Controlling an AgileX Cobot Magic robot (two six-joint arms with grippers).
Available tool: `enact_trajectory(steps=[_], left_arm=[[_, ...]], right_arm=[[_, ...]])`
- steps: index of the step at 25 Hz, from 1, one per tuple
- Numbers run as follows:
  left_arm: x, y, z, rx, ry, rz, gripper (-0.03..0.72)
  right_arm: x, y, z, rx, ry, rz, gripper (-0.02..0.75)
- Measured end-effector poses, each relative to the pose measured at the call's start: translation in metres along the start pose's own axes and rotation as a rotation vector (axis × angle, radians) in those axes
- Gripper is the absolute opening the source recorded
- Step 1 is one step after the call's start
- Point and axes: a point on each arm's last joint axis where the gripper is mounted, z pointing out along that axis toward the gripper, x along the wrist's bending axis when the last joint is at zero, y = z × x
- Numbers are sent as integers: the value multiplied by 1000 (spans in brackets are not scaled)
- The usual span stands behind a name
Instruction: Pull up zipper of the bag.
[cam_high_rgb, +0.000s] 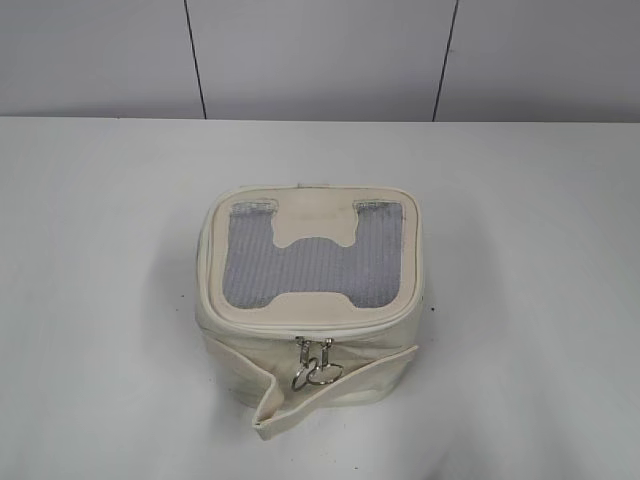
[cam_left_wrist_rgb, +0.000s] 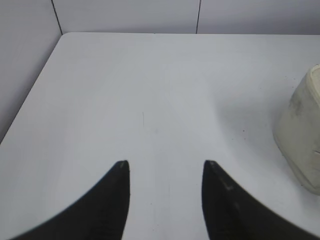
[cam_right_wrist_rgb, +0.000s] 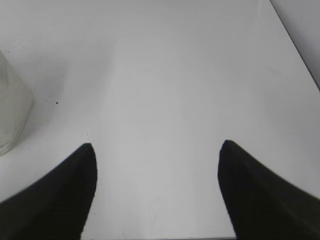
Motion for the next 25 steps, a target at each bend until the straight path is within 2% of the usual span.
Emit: enact_trajectory(steps=[25], left_arm=[[0, 0, 0, 0, 0, -2, 365]], right_arm=[[0, 0, 0, 0, 0, 0, 587]])
